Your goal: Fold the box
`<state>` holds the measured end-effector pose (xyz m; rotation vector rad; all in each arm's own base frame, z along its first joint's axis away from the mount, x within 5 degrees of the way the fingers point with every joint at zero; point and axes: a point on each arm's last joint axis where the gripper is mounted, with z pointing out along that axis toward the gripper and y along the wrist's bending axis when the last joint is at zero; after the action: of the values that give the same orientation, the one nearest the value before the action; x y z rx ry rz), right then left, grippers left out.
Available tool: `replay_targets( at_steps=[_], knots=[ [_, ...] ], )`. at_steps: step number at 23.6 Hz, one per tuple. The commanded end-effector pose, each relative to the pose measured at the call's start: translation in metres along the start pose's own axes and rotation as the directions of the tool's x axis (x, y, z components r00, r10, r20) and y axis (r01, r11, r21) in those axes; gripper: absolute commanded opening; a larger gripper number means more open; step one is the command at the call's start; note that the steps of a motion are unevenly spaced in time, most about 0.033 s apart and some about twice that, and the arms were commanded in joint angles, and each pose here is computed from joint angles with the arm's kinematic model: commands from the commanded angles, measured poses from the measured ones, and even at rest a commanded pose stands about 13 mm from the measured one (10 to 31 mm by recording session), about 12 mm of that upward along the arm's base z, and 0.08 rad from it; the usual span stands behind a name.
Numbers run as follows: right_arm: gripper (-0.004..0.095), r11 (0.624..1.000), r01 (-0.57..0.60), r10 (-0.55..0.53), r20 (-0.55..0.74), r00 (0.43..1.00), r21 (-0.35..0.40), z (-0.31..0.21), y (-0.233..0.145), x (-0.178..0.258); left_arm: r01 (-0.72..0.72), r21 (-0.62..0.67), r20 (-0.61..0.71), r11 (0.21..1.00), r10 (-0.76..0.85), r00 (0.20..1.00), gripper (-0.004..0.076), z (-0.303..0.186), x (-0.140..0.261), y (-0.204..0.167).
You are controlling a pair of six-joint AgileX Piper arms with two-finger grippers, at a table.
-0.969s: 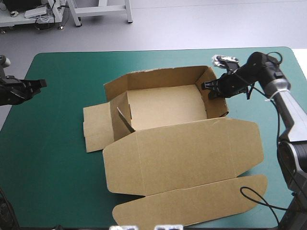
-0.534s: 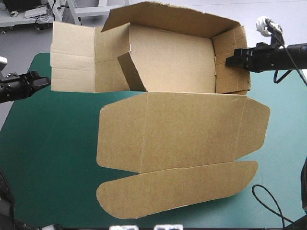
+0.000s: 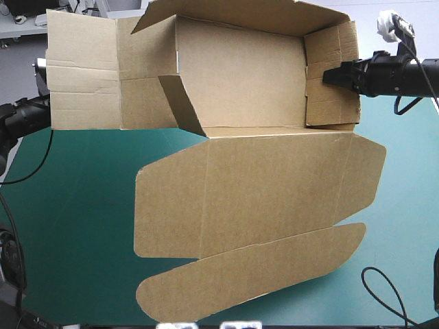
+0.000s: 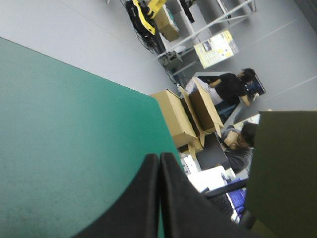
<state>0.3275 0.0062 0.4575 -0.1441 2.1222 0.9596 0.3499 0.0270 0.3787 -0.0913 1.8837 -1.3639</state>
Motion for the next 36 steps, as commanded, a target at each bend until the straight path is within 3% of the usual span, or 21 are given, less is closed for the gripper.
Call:
replay_targets(
  at_steps=[1, 12, 24, 36],
  knots=[
    [-0.0016, 0.998, 0.038, -0.031, 0.122, 0.992, -0.053, -0.014, 0.03, -0.01, -0.093, 0.211, -0.007, 0.973, 0.096, 0.995, -0.0009, -0.004, 0.01, -0.069],
    [-0.0016, 0.991, 0.12, -0.129, 0.164, 0.978, 0.065, 0.014, 0.046, -0.009, -0.266, 0.273, 0.033, 0.924, 0.267, 0.963, -0.0009, -0.027, 0.037, -0.146],
    [-0.0016, 0.991, 0.11, -0.12, 0.156, 0.98, 0.071, 0.039, 0.044, -0.009, -0.311, 0.224, 0.005, 0.924, 0.318, 0.948, -0.0009, -0.04, 0.052, -0.167],
    [-0.0017, 0.993, 0.114, -0.119, 0.159, 0.98, 0.042, 0.065, 0.049, -0.006, -0.299, 0.199, -0.016, 0.933, 0.309, 0.951, -0.0009, -0.04, 0.053, -0.164]
  ],
)
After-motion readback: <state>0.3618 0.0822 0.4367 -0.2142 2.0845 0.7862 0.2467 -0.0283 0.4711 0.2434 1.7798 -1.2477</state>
